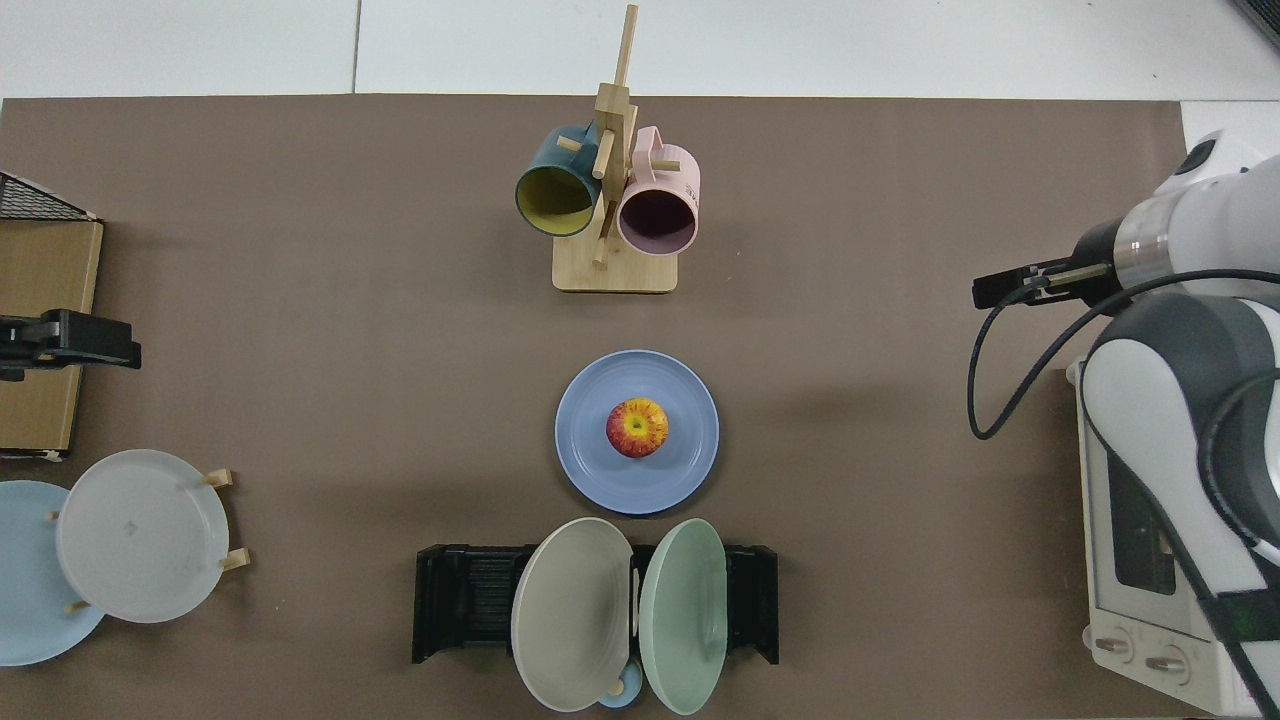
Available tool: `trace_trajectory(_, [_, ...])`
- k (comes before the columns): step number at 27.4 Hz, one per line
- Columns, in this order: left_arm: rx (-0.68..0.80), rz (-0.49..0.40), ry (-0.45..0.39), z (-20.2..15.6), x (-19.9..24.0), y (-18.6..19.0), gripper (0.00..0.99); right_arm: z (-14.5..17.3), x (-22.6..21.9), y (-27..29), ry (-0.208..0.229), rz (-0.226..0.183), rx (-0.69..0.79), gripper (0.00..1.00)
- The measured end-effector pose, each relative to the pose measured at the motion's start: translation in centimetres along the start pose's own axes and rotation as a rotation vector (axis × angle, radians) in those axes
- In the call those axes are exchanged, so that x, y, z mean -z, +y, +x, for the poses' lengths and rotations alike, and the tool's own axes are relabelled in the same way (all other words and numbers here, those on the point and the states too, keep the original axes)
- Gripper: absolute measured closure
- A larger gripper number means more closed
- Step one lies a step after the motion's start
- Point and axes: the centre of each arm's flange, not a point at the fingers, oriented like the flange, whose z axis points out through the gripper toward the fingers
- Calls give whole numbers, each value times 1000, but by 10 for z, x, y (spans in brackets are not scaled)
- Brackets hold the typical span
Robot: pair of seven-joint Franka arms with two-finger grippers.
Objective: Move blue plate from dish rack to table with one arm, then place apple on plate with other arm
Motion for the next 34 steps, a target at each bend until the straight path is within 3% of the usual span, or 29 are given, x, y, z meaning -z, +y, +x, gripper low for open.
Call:
trace_trajectory(7, [0,0,0,0,0,0,0,-19,49,13,-43,5,-27,0])
trace_trajectory(11, [0,0,-1,0,0,0,0,-24,65,19,-47,5,-62,0])
trace_trajectory(20, [-1,0,-5,0,-2,1,0,-29,68,47,-47,-6,-123,0])
trace_trajectory(34, [-10,-3,-10,-1,-5,6,0,-33,62,25,-115,-14,-83,0])
